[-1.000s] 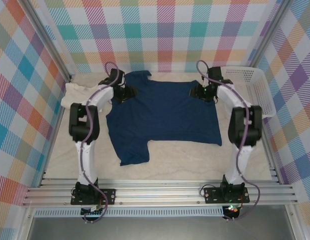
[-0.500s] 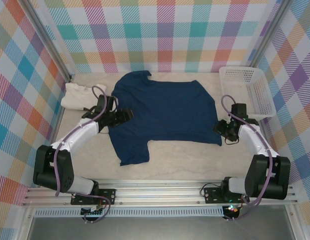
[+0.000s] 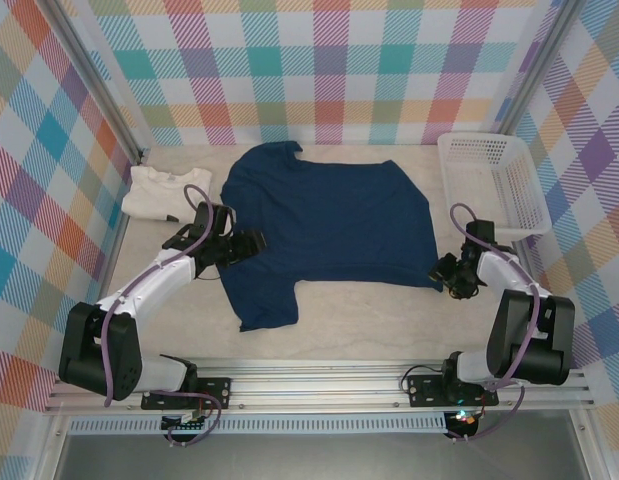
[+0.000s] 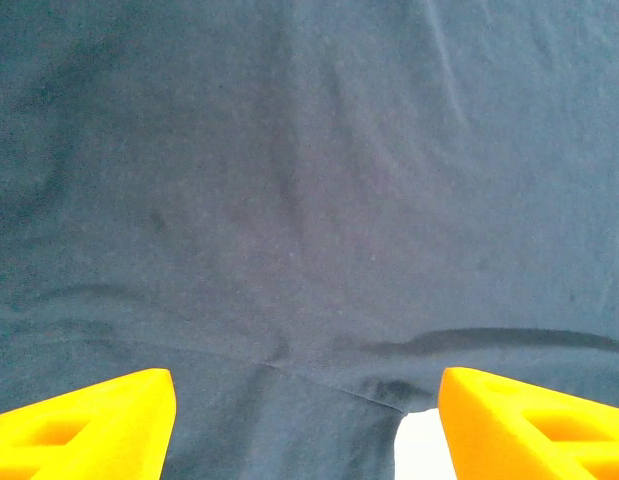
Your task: Fold the inside-out t-shirt
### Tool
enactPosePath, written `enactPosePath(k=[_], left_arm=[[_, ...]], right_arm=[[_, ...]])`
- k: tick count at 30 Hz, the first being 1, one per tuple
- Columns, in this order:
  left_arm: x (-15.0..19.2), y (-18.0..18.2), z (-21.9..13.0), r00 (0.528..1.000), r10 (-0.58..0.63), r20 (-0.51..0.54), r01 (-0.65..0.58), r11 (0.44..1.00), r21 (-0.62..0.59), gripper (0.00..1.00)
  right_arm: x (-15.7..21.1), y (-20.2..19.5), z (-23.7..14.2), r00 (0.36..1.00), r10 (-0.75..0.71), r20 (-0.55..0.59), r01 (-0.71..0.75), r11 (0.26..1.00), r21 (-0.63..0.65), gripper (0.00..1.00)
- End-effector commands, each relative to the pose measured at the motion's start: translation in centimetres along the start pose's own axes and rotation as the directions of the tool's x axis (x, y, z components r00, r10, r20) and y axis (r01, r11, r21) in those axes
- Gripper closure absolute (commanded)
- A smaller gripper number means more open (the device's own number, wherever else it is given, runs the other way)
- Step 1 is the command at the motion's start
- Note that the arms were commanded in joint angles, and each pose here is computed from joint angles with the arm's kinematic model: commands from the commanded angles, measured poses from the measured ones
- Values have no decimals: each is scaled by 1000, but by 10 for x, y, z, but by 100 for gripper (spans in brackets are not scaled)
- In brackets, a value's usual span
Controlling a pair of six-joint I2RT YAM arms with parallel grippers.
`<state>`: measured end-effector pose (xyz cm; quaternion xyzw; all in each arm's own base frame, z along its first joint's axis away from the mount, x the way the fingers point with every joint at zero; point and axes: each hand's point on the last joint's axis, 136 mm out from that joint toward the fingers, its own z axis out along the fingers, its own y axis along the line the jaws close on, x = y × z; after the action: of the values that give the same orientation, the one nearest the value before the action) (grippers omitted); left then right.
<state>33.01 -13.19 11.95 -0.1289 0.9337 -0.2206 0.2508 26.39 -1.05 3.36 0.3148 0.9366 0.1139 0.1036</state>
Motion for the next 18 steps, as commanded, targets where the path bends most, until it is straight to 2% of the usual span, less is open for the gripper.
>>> enactPosePath(k=[1, 8, 13, 18], left_arm=[[3, -2, -11, 1000, 11, 3, -11, 1000, 2, 30], [5, -3, -22, 1000, 10, 16, -10, 1000, 12, 30], [15, 4, -26, 1000, 3, -10, -3, 1000, -10, 30], [46, 34, -28, 997, -35, -65, 26, 991, -127, 30]], right_arm=[[5, -2, 5, 999, 42, -31, -41, 999, 9, 51], [10, -4, 15, 996, 60, -68, -57, 998, 40, 55], [7, -1, 18, 997, 51, -65, -48, 998, 47, 69], [-1, -1, 16, 999, 29, -37, -27, 998, 55, 85]])
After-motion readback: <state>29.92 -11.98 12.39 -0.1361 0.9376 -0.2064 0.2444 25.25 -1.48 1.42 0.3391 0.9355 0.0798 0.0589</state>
